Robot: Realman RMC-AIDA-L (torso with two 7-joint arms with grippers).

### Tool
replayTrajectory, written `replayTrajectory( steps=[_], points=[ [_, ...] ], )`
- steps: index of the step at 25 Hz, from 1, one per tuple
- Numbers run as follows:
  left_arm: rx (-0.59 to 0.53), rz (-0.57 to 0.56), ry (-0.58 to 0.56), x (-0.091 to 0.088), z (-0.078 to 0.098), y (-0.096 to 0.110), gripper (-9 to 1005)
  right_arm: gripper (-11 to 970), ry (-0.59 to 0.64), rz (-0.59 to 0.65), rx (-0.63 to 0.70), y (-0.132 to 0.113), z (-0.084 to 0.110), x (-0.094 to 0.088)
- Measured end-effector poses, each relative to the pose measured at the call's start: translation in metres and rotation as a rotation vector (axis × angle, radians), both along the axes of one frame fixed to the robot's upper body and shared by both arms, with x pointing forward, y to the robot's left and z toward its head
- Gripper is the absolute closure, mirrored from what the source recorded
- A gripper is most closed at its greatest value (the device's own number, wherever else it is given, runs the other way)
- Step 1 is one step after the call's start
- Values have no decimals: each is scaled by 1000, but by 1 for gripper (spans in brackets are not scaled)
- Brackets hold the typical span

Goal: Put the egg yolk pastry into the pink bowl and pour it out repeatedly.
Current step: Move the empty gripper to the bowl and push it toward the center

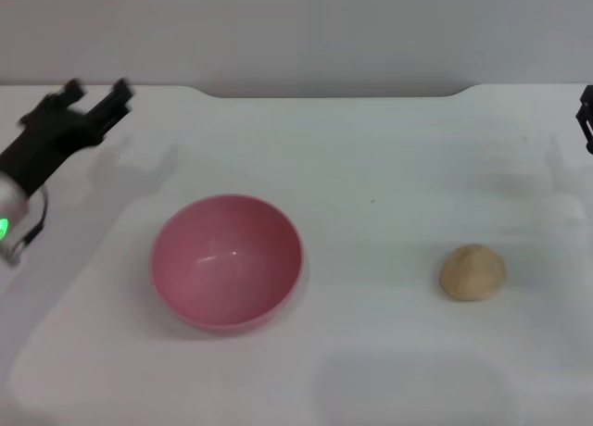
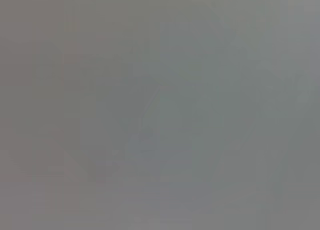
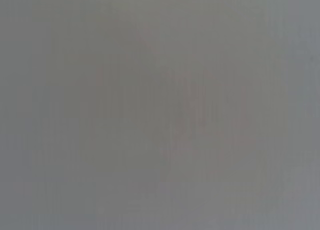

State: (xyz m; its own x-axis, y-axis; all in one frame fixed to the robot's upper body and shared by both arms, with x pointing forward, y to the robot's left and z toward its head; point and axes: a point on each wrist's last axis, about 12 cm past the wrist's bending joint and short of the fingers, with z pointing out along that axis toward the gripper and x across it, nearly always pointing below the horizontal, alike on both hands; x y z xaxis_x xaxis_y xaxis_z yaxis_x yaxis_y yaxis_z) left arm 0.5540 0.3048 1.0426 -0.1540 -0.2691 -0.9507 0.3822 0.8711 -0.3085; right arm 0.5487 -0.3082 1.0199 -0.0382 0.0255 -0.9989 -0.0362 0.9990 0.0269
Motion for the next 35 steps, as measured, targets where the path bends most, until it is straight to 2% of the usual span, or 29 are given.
replayTrajectory(
  steps=[4, 7, 9, 10, 12, 13, 14, 18, 21, 26, 30, 35],
  points=[
    [85, -159, 136, 45, 33, -18, 193, 395, -2, 2, 1, 1, 1, 1],
    [185, -274, 248, 65, 65, -33, 193, 395, -3, 2, 1, 1, 1, 1],
    [205, -309, 320, 70, 84, -35, 193, 396, -3, 2, 1, 1, 1, 1],
    [209, -323, 390, 72, 101, -36, 193, 396, -2, 2, 1, 1, 1, 1],
    [202, -326, 490, 70, 122, -33, 193, 396, -2, -1, 2, 0, 0, 0],
    [185, -326, 571, 61, 145, -29, 193, 396, -3, -4, 2, -1, 0, 0],
    [185, -326, 571, 61, 145, -29, 193, 396, -3, -4, 2, -1, 0, 0],
    [181, -349, 608, 32, 171, -23, 196, 395, -9, -10, 2, -2, 2, 1],
    [236, -326, 639, 13, 174, -18, 203, 394, -17, -18, 0, -4, 4, 3],
    [277, -294, 781, -5, 157, -15, 214, 395, -59, -121, 26, -22, 12, 7],
    [304, -313, 839, -10, 146, -21, 224, 395, -91, -178, 18, -36, 20, 10],
    [371, -260, 917, -3, 132, -22, 235, 395, -86, -226, 16, -47, 24, 14]
  ],
)
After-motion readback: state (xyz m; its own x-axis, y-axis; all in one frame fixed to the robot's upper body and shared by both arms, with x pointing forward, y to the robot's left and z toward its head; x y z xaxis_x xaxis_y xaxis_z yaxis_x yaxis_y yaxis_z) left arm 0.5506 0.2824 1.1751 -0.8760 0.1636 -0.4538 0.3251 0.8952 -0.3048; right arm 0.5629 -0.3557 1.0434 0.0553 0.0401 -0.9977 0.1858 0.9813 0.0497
